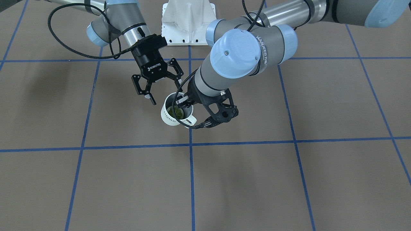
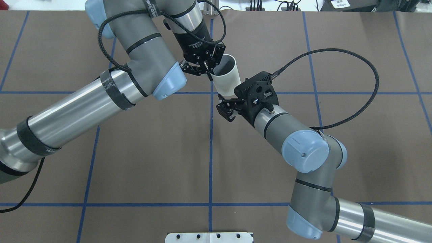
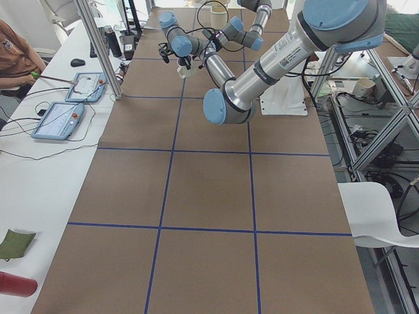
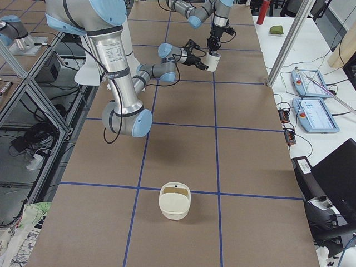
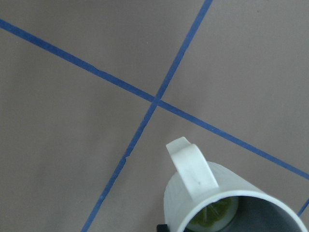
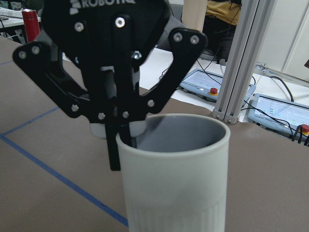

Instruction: Left arm hands cup to right arm to dump lemon

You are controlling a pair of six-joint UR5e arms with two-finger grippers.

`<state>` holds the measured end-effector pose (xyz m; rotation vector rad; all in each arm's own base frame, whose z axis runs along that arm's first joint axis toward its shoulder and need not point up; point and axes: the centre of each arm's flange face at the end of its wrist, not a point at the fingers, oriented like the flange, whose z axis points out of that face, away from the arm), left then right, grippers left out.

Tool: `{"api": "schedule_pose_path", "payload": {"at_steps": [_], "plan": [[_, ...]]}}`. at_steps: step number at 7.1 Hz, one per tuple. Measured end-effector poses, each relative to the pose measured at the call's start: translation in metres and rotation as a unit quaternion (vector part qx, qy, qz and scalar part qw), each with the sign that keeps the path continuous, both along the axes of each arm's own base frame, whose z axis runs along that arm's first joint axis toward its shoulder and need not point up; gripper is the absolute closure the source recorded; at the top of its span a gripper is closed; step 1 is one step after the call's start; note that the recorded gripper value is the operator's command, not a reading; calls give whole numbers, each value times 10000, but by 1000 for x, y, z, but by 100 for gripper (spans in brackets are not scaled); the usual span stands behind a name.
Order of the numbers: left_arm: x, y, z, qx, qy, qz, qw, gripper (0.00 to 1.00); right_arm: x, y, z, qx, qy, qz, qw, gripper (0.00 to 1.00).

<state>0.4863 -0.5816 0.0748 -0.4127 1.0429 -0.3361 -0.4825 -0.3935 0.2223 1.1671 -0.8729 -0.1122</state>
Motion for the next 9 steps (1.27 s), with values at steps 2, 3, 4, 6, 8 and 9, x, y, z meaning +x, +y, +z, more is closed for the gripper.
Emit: {"api": "schedule_pose_path", "payload": {"at_steps": [2, 3, 4, 6, 8, 9], "plan": [[1, 8, -5, 34, 41, 44, 10000, 100, 1, -2, 0, 6, 8, 16, 10000, 0], [3, 12, -8, 45, 54, 70, 10000, 100, 2, -3, 1, 6, 16, 28, 10000, 0], [4, 15, -10, 54, 66, 85, 9999, 100, 3, -5, 1, 7, 24, 41, 10000, 0], [2, 19, -15, 94, 113, 96, 9998, 100, 4, -6, 1, 7, 34, 53, 10000, 0], [1, 23, -19, 106, 151, 107, 9998, 100, 3, -7, 3, 2, 48, 59, 10000, 1], [3, 27, -21, 106, 165, 129, 9997, 100, 3, -8, 3, 2, 47, 59, 10000, 1]]}}
